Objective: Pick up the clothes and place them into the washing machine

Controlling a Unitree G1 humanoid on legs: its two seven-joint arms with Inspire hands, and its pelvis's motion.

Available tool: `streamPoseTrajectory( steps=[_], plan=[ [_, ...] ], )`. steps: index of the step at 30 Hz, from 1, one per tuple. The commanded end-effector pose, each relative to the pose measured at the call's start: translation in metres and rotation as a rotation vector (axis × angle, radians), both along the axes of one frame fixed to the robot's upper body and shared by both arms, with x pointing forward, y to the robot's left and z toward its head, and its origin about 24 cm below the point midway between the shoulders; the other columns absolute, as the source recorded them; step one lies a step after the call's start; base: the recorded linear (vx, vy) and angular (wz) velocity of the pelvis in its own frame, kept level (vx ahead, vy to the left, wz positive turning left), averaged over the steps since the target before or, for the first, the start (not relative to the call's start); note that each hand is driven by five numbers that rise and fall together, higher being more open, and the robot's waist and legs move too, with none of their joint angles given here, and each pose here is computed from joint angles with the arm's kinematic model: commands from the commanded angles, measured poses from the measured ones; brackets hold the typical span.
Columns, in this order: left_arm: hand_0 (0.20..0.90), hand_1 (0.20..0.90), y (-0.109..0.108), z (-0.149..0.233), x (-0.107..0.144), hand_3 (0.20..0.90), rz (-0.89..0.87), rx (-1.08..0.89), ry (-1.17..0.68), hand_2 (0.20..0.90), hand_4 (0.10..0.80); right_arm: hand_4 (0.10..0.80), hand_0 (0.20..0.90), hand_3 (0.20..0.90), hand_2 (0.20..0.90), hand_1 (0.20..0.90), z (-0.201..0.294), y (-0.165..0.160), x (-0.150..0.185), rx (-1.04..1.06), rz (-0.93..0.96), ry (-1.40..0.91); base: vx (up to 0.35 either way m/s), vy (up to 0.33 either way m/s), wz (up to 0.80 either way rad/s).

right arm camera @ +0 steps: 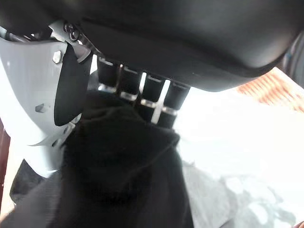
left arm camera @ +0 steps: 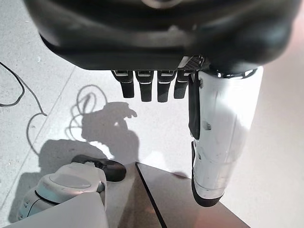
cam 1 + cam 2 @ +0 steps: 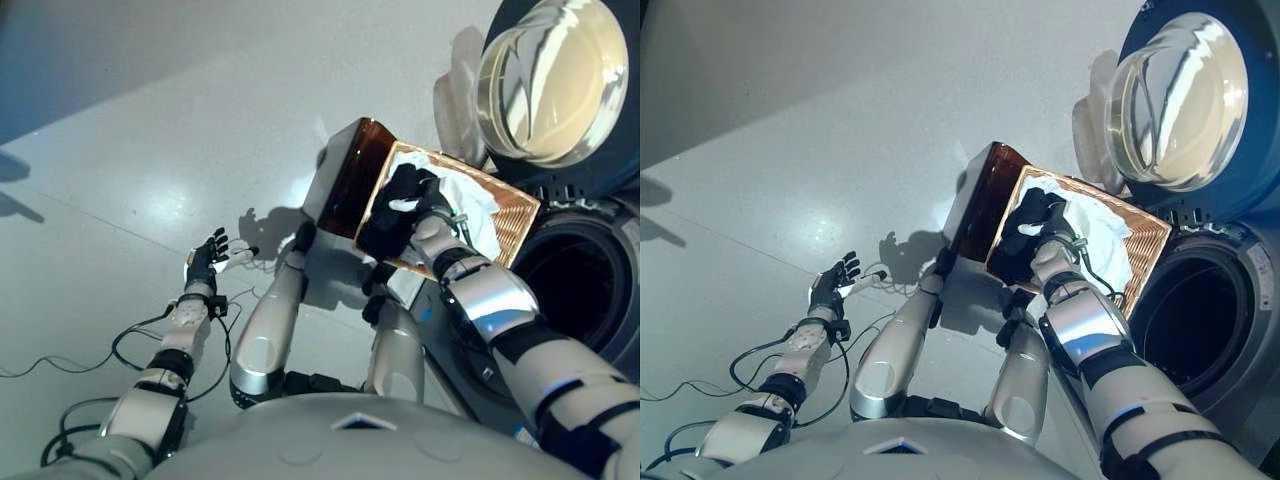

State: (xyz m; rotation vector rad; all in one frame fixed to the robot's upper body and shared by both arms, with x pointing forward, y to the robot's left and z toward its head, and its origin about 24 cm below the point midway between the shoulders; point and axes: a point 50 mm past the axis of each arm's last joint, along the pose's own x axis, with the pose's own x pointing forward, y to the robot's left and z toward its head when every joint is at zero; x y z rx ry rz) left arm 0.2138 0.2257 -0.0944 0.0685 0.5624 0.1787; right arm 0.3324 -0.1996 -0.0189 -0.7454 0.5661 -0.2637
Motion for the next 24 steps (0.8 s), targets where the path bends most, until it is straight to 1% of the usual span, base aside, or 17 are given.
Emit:
streamPoseTrajectory(
  steps=[1, 8, 13, 14, 15, 16, 17, 18, 19, 20, 24],
  plan=[
    [0.9, 0.9, 0.026, 0.011, -0.004, 0.9, 0.042, 0.064, -0.063, 0.9, 0.8, 0.3, 0.2, 0.2, 0.2, 0.2, 0.005, 0.003, 0.004, -0.008, 0.013, -0.018, 0.0, 0.0, 0.0],
    [0.9, 0.9, 0.025, 0.008, -0.007, 0.9, 0.038, 0.057, -0.049, 0.9, 0.8, 0.3, 0.2, 0.2, 0.2, 0.2, -0.001, -0.008, -0.002, -0.006, -0.016, -0.002, 0.0, 0.0, 0.0],
    [0.9, 0.9, 0.024, 0.005, -0.009, 0.9, 0.041, 0.057, -0.033, 0.9, 0.8, 0.3, 0.2, 0.2, 0.2, 0.2, 0.001, -0.015, -0.003, 0.07, -0.084, -0.043, -0.012, 0.003, -0.02],
    [0.9, 0.9, 0.026, 0.005, -0.009, 0.9, 0.05, 0.059, -0.035, 0.9, 0.8, 0.3, 0.2, 0.2, 0.2, 0.2, 0.004, -0.02, -0.002, 0.167, -0.158, -0.103, -0.07, 0.012, -0.05],
    [0.9, 0.9, 0.026, 0.005, -0.009, 0.9, 0.05, 0.059, -0.035, 0.9, 0.8, 0.3, 0.2, 0.2, 0.2, 0.2, 0.004, -0.02, -0.002, 0.167, -0.158, -0.103, -0.063, 0.016, -0.03],
    [0.9, 0.9, 0.027, 0.005, -0.009, 0.9, 0.061, 0.058, -0.037, 0.9, 0.8, 0.3, 0.2, 0.2, 0.2, 0.2, 0.005, -0.026, -0.002, 0.332, -0.263, -0.187, 0.009, 0.002, -0.03],
    [0.9, 0.9, 0.027, 0.005, -0.009, 0.9, 0.061, 0.058, -0.037, 0.9, 0.8, 0.3, 0.2, 0.2, 0.2, 0.2, 0.005, -0.026, -0.002, 0.333, -0.263, -0.187, 0.014, 0.001, -0.05],
    [0.9, 0.9, 0.029, 0.005, -0.009, 0.9, 0.069, 0.057, -0.037, 0.9, 0.8, 0.3, 0.2, 0.2, 0.2, 0.2, 0.003, -0.029, -0.004, 0.395, -0.301, -0.213, 0.009, -0.006, -0.06],
    [0.9, 0.9, 0.03, 0.006, -0.009, 0.9, 0.074, 0.059, -0.038, 0.9, 0.8, 0.3, 0.2, 0.2, 0.2, 0.2, 0.002, -0.032, -0.007, 0.475, -0.352, -0.248, 0.021, -0.003, -0.06],
    [0.9, 0.9, 0.034, 0.005, -0.011, 0.9, 0.091, 0.059, -0.034, 0.9, 0.8, 0.3, 0.2, 0.2, 0.2, 0.2, -0.004, -0.04, -0.014, 0.611, -0.446, -0.304, 0.021, -0.005, -0.05],
    [0.9, 0.9, 0.037, 0.002, -0.016, 0.9, 0.113, 0.046, -0.022, 0.9, 0.8, 0.3, 0.2, 0.2, 0.2, 0.2, -0.017, -0.05, -0.03, 0.788, -0.552, -0.383, 0.016, -0.006, -0.1]
  ],
)
